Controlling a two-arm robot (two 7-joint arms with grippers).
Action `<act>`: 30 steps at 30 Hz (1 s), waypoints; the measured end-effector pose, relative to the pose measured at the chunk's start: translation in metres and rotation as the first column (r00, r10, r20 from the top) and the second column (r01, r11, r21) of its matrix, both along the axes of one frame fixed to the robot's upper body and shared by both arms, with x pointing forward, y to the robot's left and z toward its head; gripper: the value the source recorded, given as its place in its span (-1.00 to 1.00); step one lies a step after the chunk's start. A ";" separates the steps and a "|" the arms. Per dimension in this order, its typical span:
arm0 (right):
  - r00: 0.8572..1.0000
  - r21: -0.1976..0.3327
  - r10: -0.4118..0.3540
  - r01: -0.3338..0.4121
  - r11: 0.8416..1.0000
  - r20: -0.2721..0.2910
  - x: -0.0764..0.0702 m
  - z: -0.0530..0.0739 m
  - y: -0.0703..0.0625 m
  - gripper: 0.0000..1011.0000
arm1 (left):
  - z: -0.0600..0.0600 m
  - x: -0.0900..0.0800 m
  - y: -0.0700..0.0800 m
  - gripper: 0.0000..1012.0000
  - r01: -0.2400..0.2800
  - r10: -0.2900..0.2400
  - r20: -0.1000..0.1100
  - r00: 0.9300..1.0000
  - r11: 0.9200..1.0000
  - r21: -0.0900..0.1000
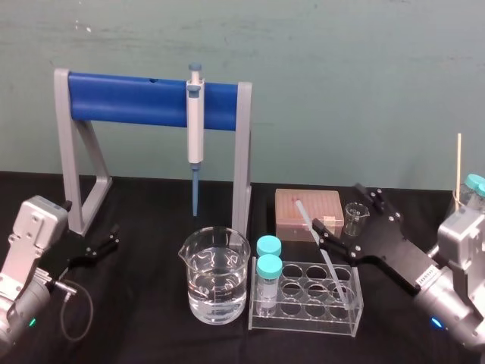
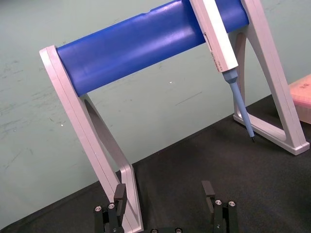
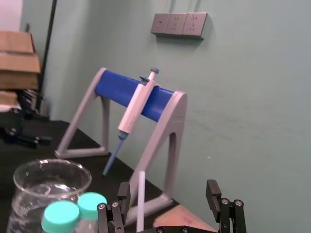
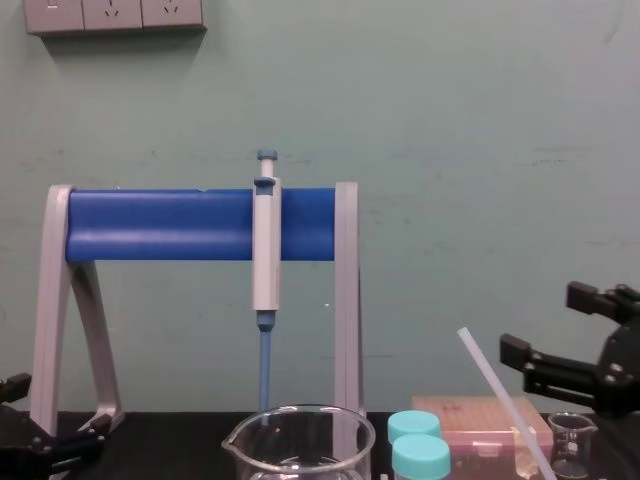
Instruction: Pick up the stirring rod with one hand, then place it down.
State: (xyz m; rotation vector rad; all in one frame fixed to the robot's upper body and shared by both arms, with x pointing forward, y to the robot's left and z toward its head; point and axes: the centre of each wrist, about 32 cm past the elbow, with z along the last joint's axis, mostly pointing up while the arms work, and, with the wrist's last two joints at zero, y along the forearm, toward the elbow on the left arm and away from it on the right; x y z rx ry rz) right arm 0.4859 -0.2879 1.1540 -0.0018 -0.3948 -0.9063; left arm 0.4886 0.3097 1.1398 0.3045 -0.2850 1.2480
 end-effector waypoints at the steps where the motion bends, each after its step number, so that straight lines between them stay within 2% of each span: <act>1: 1.000 0.008 0.007 -0.007 1.000 -0.010 0.002 0.000 0.000 0.98 | 0.000 0.000 0.000 0.98 0.000 0.000 0.000 1.000 1.000 0.000; 5: 0.997 0.046 0.046 -0.042 0.998 -0.069 0.014 0.002 0.003 0.98 | 0.000 0.000 0.000 0.98 0.000 0.000 0.000 1.000 1.000 0.000; 15: 0.983 0.060 0.100 -0.092 0.994 -0.157 0.031 0.004 0.006 0.98 | 0.000 0.000 0.000 0.98 0.000 0.000 0.000 1.000 1.000 0.000; 19: 0.968 0.080 0.129 -0.114 0.990 -0.218 0.039 0.004 0.006 0.98 | 0.000 0.000 0.000 0.98 0.000 0.000 0.000 1.000 1.000 0.000; 30: 0.949 0.083 0.140 -0.121 0.989 -0.283 0.051 0.003 0.004 0.98 | 0.000 0.000 0.000 0.98 0.000 0.000 0.000 1.000 1.000 0.000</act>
